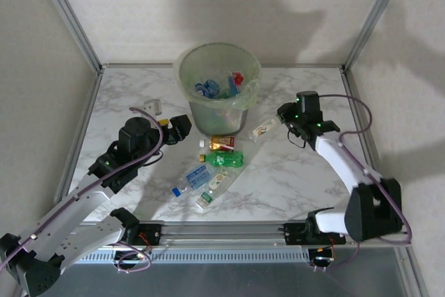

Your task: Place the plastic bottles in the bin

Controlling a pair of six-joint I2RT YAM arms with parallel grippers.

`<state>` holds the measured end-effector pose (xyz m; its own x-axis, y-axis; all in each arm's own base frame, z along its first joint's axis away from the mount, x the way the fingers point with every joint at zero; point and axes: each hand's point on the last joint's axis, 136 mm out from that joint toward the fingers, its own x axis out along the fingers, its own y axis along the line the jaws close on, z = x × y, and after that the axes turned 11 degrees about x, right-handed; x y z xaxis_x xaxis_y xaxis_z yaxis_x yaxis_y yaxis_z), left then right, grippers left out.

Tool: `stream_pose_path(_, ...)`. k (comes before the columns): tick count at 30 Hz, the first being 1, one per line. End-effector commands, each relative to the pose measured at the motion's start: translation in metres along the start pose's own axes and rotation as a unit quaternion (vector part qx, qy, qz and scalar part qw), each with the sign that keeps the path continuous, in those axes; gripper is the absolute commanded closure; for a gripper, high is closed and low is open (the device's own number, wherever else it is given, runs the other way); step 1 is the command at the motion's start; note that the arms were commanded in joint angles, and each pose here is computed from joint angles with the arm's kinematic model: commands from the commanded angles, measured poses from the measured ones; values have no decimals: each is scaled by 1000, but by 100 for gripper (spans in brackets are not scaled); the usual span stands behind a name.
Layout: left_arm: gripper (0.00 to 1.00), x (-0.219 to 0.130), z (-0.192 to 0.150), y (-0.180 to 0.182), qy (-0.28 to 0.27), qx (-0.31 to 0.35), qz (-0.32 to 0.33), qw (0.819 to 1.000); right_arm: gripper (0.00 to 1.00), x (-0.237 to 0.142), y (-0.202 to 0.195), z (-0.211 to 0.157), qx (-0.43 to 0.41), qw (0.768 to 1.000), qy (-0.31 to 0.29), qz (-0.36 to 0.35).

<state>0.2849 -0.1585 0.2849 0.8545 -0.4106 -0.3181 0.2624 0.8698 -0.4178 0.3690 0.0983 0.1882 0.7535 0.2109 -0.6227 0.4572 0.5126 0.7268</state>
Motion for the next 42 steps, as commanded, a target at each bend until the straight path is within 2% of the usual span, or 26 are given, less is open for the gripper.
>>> stream_pose_path(1, 13, -8, 28, -25, -31, -11, -54, 998, 77, -30, 12, 7, -67, 997, -23, 21)
stream_pose_path(7, 5, -11, 36, -57, -34, -14, -138, 990, 77, -89, 79, -13, -154, 976, -14, 154)
stream_pose_path(12, 1, -11, 37, -92, -25, -23, -227, 973, 76, -138, 144, -52, -190, 934, 37, 300)
stream_pose_path(18, 0, -17, 47, -117, -33, -48, -289, 955, 77, -174, 190, -73, -184, 895, 68, 401)
stream_pose_path(22, 0, -22, 51, -127, -34, -56, -319, 945, 76, -187, 208, -79, -172, 882, 80, 431)
stream_pose_path(25, 0, -21, 49, -127, -30, -51, -318, 946, 76, -189, 216, -84, -174, 878, 85, 438)
stream_pose_path(34, 0, -22, 40, -131, -18, -60, -338, 939, 76, -195, 230, -84, -162, 871, 88, 455)
stream_pose_path(42, 1, -20, 38, -140, -11, -56, -354, 933, 76, -189, 236, -83, -149, 876, 93, 449)
